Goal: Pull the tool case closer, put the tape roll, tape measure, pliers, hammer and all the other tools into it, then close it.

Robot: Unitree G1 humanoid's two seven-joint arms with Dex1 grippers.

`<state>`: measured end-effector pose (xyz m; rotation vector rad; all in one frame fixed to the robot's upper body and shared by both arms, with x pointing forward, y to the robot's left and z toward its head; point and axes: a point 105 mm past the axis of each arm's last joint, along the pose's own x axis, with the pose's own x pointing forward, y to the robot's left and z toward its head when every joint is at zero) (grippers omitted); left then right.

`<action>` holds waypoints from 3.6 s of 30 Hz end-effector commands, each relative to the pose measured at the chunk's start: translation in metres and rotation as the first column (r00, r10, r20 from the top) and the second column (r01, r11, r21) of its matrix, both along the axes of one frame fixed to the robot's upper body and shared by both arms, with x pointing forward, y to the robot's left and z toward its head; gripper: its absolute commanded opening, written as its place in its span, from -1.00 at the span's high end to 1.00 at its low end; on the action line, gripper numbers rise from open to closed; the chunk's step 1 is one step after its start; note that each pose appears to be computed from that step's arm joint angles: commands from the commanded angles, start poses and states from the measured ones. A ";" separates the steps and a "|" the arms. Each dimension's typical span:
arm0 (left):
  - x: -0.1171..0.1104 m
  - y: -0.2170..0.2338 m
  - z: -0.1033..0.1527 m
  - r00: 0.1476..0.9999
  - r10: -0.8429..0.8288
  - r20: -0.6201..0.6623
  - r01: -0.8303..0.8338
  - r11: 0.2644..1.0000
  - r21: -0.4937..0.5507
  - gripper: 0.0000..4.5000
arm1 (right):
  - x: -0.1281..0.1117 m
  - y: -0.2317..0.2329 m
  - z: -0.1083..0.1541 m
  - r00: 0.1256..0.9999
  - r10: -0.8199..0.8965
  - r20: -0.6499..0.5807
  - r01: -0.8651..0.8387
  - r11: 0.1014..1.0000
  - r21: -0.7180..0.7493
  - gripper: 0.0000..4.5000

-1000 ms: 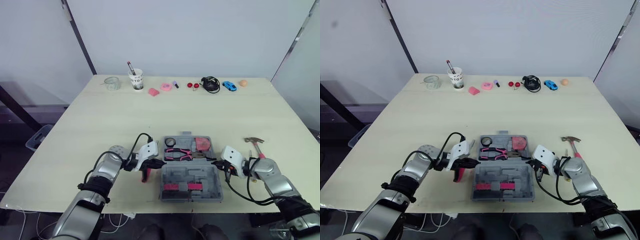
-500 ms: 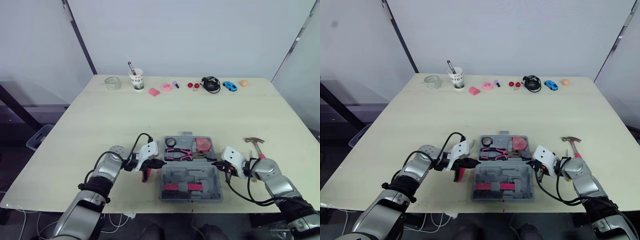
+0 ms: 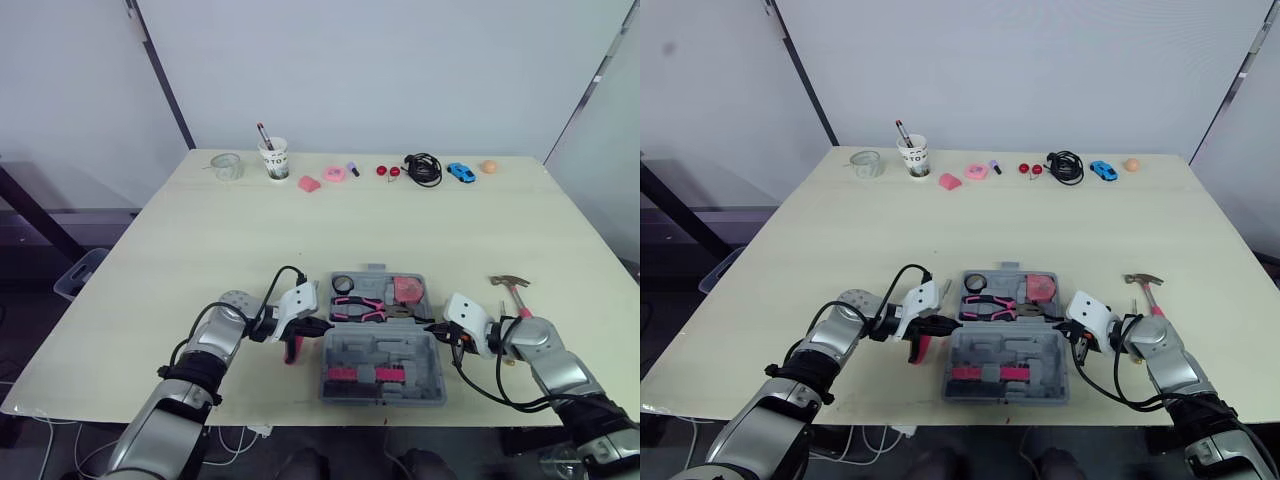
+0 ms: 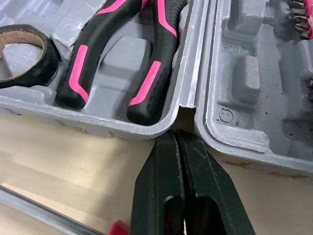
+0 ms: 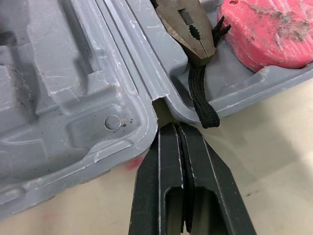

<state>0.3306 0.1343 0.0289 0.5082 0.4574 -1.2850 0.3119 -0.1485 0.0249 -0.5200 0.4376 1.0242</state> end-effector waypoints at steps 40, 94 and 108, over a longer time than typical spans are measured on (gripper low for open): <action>-0.027 0.036 0.070 0.936 0.325 0.133 -0.267 0.904 -0.333 0.96 | -0.011 -0.046 0.068 0.955 -0.218 0.200 0.156 0.946 0.285 0.99; -0.108 0.105 0.074 0.862 0.472 0.184 -0.387 0.848 -0.361 -0.96 | -0.095 -0.123 0.055 0.707 -0.706 0.046 0.617 0.647 0.449 -1.00; -0.100 0.032 0.115 0.970 0.062 0.236 0.027 0.934 -0.355 -0.96 | -0.050 -0.100 0.025 0.603 -0.794 -0.075 0.749 0.532 0.395 -1.00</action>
